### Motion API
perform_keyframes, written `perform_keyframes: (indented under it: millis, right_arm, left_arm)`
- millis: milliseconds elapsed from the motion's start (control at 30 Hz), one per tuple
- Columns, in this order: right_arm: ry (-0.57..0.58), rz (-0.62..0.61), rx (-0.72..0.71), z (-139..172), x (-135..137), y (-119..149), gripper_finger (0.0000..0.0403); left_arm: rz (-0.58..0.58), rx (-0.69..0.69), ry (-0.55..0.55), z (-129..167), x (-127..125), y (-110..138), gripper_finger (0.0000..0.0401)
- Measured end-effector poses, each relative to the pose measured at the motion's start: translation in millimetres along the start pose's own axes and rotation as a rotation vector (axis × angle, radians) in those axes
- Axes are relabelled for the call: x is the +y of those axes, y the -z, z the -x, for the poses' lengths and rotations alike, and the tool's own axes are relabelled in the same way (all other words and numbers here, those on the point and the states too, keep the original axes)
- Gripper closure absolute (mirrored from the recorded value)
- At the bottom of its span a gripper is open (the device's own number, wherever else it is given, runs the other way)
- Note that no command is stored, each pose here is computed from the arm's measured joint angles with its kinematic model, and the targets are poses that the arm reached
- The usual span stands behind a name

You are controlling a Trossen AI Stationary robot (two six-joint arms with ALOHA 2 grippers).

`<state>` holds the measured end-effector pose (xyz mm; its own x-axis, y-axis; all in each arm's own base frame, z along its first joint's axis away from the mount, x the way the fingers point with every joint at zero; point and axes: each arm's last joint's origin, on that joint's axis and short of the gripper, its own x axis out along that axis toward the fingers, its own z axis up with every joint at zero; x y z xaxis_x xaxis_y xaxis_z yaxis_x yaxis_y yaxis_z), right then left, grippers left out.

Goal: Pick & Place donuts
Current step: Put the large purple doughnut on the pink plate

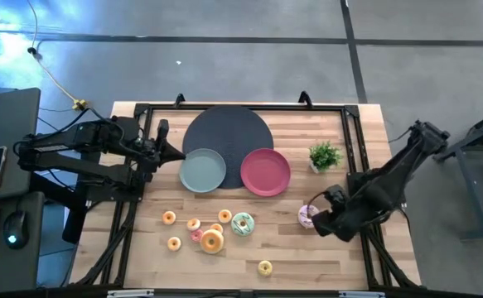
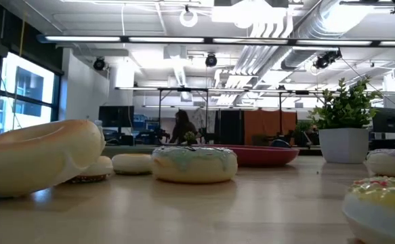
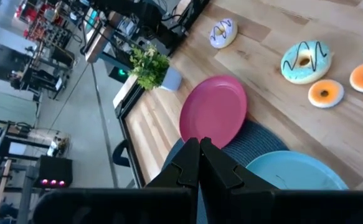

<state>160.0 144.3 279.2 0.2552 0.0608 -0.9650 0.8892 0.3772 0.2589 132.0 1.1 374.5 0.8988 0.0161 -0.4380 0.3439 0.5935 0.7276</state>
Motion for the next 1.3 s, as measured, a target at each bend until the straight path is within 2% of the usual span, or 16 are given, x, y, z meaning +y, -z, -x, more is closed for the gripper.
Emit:
perform_keyframes:
  millis: [100, 167, 367, 500, 600, 767, 967, 1167, 1300]
  right_arm:
    - [0.107, -0.024, -0.030, -9, -2, -2, 0.0264]
    - [0.132, -0.047, -0.045, -18, -3, -7, 0.0262]
    - [0.045, -0.149, -0.012, -67, -20, -24, 0.0213]
    - [0.045, -0.152, -0.026, -87, -37, -34, 0.0176]
    - [0.009, -0.122, -0.019, -95, -42, -35, 0.0162]
    - [-0.028, -0.072, -0.029, -117, -56, -34, 0.0160]
    - [-0.163, -0.033, -0.045, -134, -59, -34, 0.0160]
    - [-0.154, -0.004, -0.036, -139, -66, -34, 0.0161]
    - [-0.143, 0.008, -0.054, -140, -68, -35, 0.0186]
  left_arm:
    - [0.001, 0.000, 0.001, 0, 0, 0, 0.0401]
    - [0.003, 0.000, 0.001, 0, 0, 0, 0.0401]
    - [0.001, -0.001, 0.001, 0, 0, 0, 0.0401]
    - [0.010, -0.002, 0.002, 0, 0, 0, 0.0401]
    - [0.026, -0.003, 0.003, 0, 0, 0, 0.0401]
    - [0.053, 0.000, 0.001, 0, 0, 0, 0.0401]
    - [0.106, 0.004, -0.003, 0, 0, 0, 0.0401]
    - [0.136, 0.022, -0.018, 0, 0, 1, 0.0401]
    - [0.153, 0.044, -0.036, 0, 1, 1, 0.0401]
